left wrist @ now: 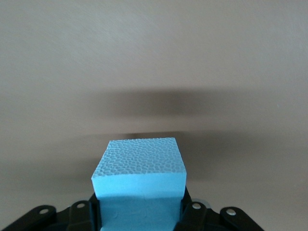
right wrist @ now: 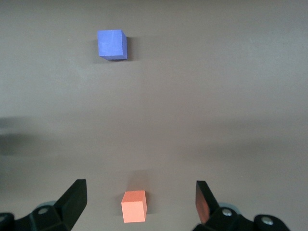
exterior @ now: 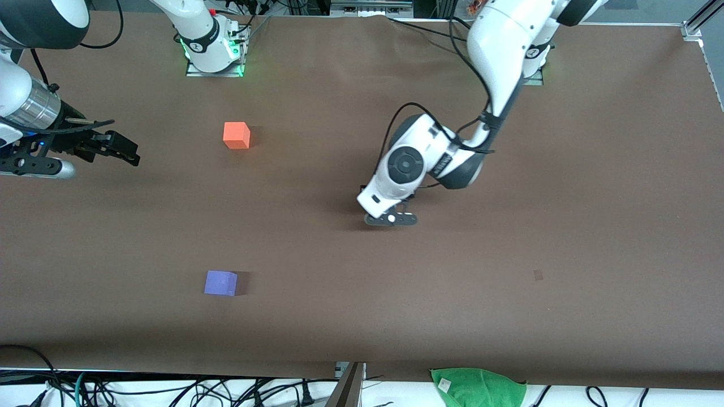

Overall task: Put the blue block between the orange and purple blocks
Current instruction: 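Carry the blue block with the left gripper to the table middle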

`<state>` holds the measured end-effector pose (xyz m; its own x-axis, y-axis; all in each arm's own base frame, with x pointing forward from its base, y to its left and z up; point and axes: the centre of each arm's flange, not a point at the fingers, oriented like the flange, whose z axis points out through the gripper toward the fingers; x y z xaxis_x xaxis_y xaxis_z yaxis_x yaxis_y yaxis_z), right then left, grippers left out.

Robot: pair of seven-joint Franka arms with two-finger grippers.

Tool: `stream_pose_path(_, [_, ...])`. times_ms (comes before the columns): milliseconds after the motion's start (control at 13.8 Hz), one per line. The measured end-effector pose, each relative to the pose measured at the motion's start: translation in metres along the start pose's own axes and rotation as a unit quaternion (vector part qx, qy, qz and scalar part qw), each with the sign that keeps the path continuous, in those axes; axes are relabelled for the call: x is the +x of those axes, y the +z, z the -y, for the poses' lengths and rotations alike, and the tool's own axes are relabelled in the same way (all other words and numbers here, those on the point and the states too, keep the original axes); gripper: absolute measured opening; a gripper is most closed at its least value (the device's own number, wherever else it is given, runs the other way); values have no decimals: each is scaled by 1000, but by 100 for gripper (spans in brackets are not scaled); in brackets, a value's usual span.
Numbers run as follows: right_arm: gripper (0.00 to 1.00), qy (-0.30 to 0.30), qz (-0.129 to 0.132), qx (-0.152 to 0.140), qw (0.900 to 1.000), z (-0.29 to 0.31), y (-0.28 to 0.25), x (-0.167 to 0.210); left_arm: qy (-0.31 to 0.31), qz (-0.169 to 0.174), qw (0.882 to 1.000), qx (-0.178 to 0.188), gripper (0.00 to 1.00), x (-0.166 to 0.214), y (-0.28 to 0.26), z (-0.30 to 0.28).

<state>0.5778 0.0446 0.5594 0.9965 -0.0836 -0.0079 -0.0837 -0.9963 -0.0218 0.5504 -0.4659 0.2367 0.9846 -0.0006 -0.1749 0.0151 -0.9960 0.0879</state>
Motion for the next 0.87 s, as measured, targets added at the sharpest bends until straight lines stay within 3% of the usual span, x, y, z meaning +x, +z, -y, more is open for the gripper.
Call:
stream_pose_path(363, [100, -1, 1, 0, 1000, 1, 4, 2, 6, -19, 1000, 6, 58, 3, 42, -5])
stream_pose_path(508, [100, -2, 1, 0, 1000, 3, 5, 3, 7, -24, 1000, 3, 70, 5, 41, -6])
stream_pose_path(725, [100, -7, 4, 3, 1000, 9, 10, 4, 6, -33, 999, -1, 99, 10, 25, -6])
stream_pose_path(870, [100, -15, 5, 10, 1000, 23, 21, 10, 3, -23, 1000, 8, 100, 10, -17, -1])
